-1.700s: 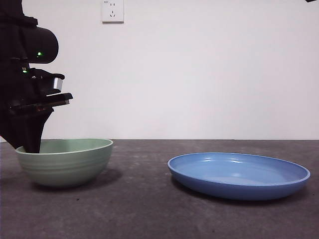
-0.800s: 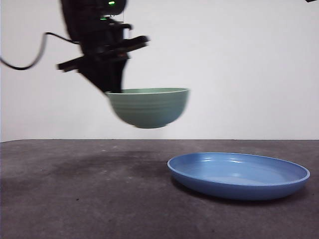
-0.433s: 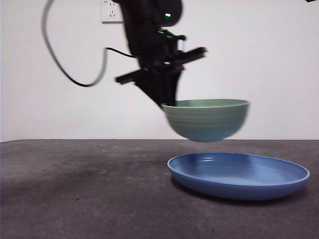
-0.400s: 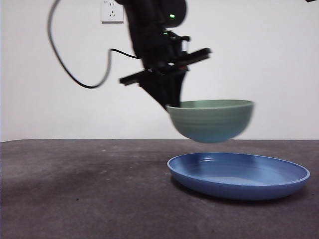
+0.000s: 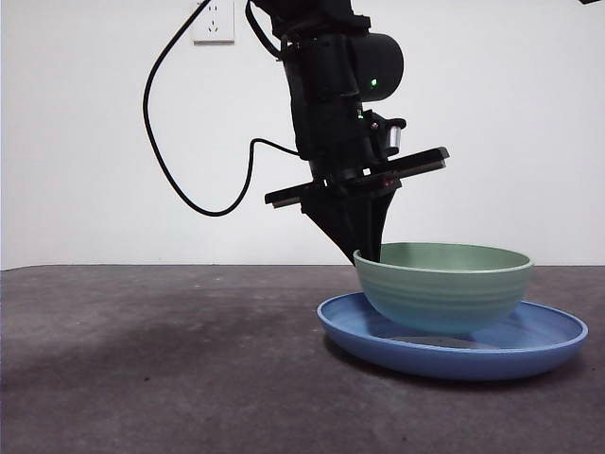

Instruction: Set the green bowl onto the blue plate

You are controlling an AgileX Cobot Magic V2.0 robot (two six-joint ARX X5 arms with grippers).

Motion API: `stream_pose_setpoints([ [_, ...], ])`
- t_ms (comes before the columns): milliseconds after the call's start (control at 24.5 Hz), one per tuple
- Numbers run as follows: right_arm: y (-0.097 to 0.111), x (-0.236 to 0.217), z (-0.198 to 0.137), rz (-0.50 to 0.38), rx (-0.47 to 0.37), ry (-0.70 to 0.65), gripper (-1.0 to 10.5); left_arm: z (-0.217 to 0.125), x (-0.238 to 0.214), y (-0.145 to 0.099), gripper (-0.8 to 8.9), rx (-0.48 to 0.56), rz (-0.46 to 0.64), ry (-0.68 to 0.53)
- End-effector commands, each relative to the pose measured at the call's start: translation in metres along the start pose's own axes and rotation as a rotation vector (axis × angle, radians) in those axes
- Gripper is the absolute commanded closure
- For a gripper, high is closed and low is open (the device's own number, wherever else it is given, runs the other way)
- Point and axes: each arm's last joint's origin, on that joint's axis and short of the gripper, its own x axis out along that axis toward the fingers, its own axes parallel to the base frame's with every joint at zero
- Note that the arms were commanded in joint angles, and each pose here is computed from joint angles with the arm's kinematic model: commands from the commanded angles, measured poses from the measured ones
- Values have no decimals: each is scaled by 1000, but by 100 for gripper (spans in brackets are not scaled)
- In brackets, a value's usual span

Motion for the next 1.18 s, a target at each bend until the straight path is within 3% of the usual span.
stream_pose_setpoints([
  [41,3,-1,5,7,-25,-12,325,5,3,-6,799,13,-10,-22],
  [490,3,-1,5,7,-26,-13,325,1,21,-3,799,11,3,50],
  [734,3,-1,5,7,-26,-13,325,4,21,-5,780,15,-3,20],
  [775,3,-1,5,7,-26,-13,325,4,20,-5,761,13,-3,21],
  [939,3,-1,5,7,-26,-13,325,3,14,-4,482,5,1,38],
  [1020,3,-1,5,7,-27,-14,325,4,5,-5,439,12,2,44],
  [1143,3,-1,5,8,-26,-14,325,8,-29,-9,428,44,-12,-35],
  [1183,3,-1,5,8,-26,-13,325,7,-46,-11,383,50,-18,-73],
])
